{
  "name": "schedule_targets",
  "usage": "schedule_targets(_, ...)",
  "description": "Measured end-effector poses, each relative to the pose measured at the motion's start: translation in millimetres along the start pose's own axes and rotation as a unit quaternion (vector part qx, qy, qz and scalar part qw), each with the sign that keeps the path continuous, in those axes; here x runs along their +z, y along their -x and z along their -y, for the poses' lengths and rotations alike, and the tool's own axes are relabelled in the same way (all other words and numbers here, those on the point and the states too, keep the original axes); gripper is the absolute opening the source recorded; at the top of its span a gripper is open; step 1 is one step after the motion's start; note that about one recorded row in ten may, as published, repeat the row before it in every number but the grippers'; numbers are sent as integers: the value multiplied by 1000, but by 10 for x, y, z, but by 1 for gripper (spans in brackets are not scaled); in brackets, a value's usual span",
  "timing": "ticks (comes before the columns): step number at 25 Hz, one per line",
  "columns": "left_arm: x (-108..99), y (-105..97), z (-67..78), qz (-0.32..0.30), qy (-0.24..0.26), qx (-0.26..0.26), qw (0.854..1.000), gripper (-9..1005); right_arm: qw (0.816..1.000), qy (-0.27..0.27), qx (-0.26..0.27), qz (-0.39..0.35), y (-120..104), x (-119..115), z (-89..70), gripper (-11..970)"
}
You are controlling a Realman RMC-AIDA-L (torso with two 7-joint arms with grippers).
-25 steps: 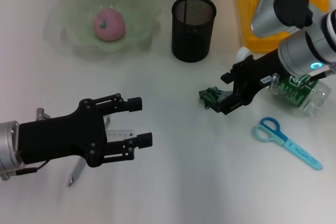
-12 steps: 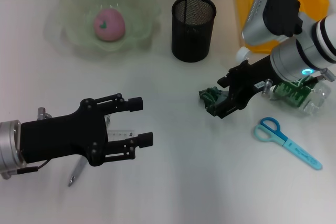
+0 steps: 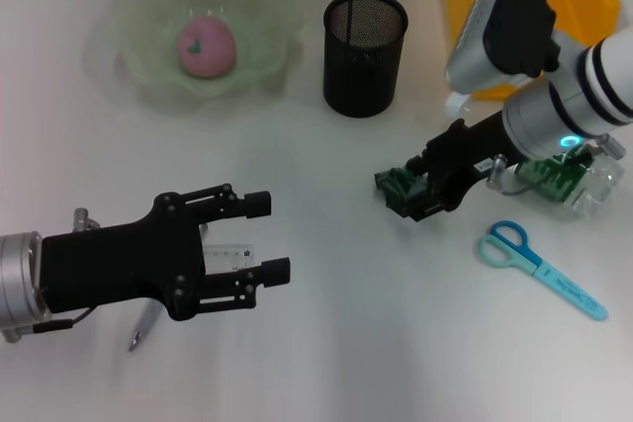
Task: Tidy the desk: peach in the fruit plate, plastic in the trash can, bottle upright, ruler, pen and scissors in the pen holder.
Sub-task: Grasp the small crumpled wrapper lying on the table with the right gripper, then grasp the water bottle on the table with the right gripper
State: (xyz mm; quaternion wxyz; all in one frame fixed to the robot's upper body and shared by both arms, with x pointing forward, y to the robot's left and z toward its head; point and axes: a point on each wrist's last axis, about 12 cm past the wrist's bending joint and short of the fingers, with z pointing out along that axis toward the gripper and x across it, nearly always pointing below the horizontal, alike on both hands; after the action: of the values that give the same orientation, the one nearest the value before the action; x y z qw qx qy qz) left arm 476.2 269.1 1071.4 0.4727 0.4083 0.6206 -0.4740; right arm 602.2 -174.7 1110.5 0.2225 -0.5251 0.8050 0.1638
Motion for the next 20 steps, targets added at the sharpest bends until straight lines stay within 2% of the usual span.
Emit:
schedule_targets(4, 11, -1, 1, 0, 0, 0, 1000, 757, 1000, -1, -5, -2, 6, 15, -8, 695)
schedule_targets(10, 7, -5, 4, 1, 1, -1, 1000, 757, 1000, -6, -5, 0, -6, 12, -2, 458)
schedule_targets(13, -1, -14, 9, 0, 2, -1, 1000, 757, 1000, -9, -5, 1, -14, 16, 0, 270)
schedule_targets(20, -2, -16, 7, 0, 4, -1, 1000, 758, 1000, -8, -5, 12, -18, 41, -33, 175)
